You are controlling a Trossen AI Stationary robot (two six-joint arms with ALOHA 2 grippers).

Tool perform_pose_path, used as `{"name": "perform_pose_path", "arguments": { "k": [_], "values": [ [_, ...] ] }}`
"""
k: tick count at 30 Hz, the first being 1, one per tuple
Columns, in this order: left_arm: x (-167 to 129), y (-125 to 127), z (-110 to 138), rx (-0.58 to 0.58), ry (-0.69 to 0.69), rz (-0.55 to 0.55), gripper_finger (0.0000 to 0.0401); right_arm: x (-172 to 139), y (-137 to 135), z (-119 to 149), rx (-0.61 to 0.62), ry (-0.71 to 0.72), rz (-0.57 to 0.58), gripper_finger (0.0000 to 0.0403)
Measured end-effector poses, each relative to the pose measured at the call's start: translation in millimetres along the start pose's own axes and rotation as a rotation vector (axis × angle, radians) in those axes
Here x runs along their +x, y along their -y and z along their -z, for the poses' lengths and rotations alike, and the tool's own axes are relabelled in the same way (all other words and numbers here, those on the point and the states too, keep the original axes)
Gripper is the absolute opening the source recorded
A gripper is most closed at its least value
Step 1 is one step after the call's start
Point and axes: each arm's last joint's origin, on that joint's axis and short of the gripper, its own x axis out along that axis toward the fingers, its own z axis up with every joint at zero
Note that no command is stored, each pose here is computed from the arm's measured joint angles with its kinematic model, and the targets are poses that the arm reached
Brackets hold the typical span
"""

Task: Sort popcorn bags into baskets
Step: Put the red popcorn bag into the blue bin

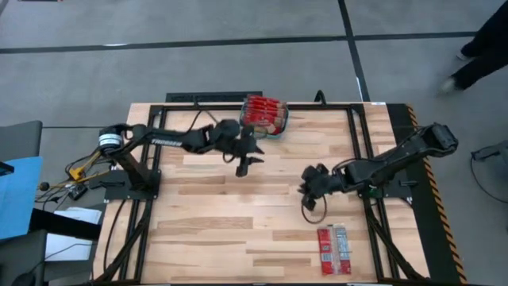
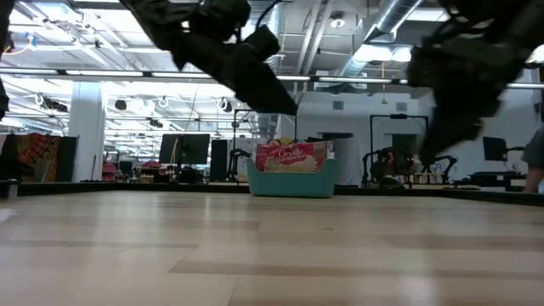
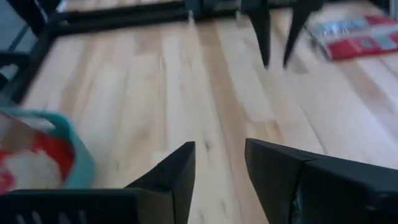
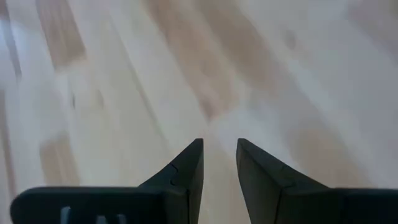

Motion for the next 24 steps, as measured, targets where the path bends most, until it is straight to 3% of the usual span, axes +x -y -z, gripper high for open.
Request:
{"name": "perform_pose_path", "arguments": {
  "k": [8,15,24],
  "values": [
    [-13.3,57.9,4.0,-0.03,0.041,0.05,0.012,-13.7,-11.7,24.3,0.092,-0.156,-0.018,0.012],
    [-15.5,86.6,15.3,-0.089,0.217,0.097,0.012,-31.5,-27.7,37.2,0.144,-0.337,-0.044,0.012],
    [-18.6,119.9,25.3,-0.045,0.184,-0.063,0.012,-49.3,-45.5,72.5,0.214,-0.487,-0.058,0.0131]
  ]
}}
